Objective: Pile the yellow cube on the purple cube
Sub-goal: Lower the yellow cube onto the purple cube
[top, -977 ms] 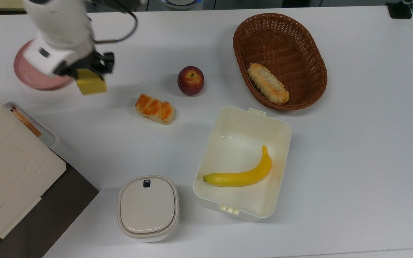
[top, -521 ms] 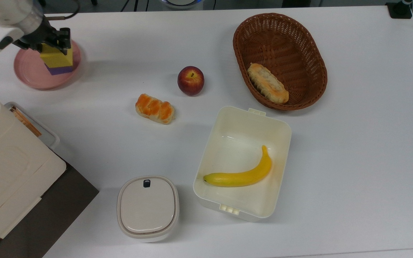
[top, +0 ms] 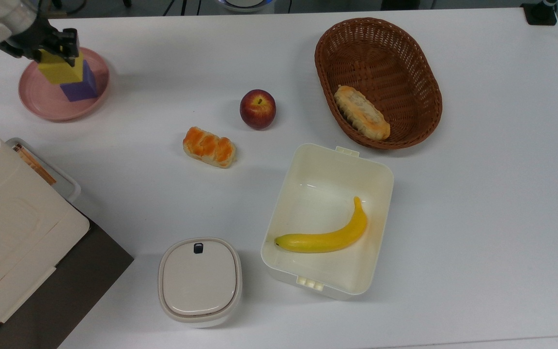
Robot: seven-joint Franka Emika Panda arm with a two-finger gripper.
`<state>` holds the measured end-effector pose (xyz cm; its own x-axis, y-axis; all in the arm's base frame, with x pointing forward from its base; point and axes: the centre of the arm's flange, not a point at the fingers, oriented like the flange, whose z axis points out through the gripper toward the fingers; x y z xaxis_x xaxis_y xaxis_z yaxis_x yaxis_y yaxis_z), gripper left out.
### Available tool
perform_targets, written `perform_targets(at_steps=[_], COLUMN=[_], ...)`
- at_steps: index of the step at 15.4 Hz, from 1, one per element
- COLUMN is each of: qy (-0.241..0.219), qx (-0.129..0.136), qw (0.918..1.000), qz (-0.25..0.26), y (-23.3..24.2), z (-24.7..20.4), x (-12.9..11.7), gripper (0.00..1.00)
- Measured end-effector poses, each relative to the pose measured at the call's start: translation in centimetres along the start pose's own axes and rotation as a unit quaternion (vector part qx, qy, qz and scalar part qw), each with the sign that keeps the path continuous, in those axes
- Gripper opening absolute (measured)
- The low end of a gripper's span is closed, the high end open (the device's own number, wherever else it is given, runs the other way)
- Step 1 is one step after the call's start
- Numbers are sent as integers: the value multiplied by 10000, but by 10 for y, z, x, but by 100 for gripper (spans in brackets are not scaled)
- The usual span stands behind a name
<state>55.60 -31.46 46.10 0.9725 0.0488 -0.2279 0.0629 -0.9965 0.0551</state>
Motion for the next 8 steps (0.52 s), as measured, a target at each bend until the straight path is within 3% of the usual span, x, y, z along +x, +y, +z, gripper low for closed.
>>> perform_targets(at_steps=[4, 8], qy=[156, 57], qx=[-33, 51], qw=[9998, 9999], qz=[-138, -118], y=[1, 3], z=[21, 40], x=[-35, -42], gripper=[53, 53])
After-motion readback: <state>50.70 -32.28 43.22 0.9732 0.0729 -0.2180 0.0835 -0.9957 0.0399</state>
